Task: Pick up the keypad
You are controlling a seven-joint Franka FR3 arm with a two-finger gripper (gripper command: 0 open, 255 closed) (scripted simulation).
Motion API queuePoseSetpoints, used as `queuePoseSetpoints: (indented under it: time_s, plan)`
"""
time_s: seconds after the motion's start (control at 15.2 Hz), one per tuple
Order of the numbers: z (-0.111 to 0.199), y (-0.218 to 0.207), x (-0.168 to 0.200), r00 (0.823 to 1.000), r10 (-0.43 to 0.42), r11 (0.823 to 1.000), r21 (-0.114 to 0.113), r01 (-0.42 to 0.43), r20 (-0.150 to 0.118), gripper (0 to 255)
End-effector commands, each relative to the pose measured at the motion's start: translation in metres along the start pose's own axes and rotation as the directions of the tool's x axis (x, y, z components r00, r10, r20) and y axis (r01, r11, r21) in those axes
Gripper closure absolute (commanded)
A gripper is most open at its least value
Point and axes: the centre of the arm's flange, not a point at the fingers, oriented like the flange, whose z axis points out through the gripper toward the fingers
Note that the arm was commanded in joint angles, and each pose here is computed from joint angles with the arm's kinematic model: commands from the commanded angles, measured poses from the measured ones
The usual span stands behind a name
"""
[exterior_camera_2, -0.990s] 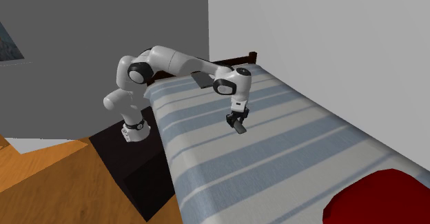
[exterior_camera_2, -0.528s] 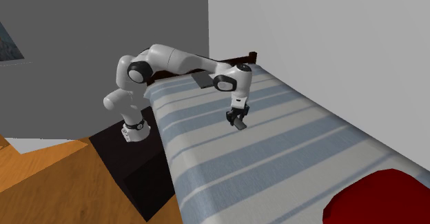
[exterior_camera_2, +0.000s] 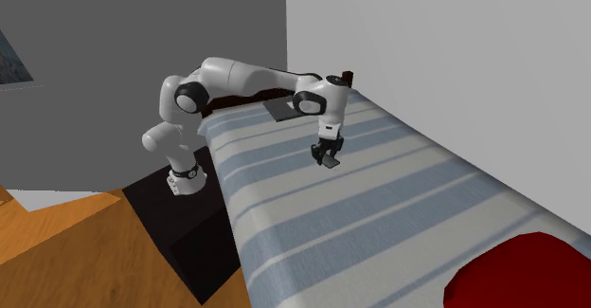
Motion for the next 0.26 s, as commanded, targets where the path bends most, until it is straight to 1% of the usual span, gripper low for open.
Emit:
queuePoseSetpoints:
  time_s: [0.0,0.07,0.2]
  plan:
    - [-0.0105,0.0002,-0.0012,1.0,0.0,1.0,0.0,0.0,0.0,255]
    - [-0.0158,0.0001,-0.0015,1.0,0.0,1.0,0.0,0.0,0.0,255]
    - [-0.0166,0.0001,-0.0015,1.0,0.0,1.0,0.0,0.0,0.0,255]
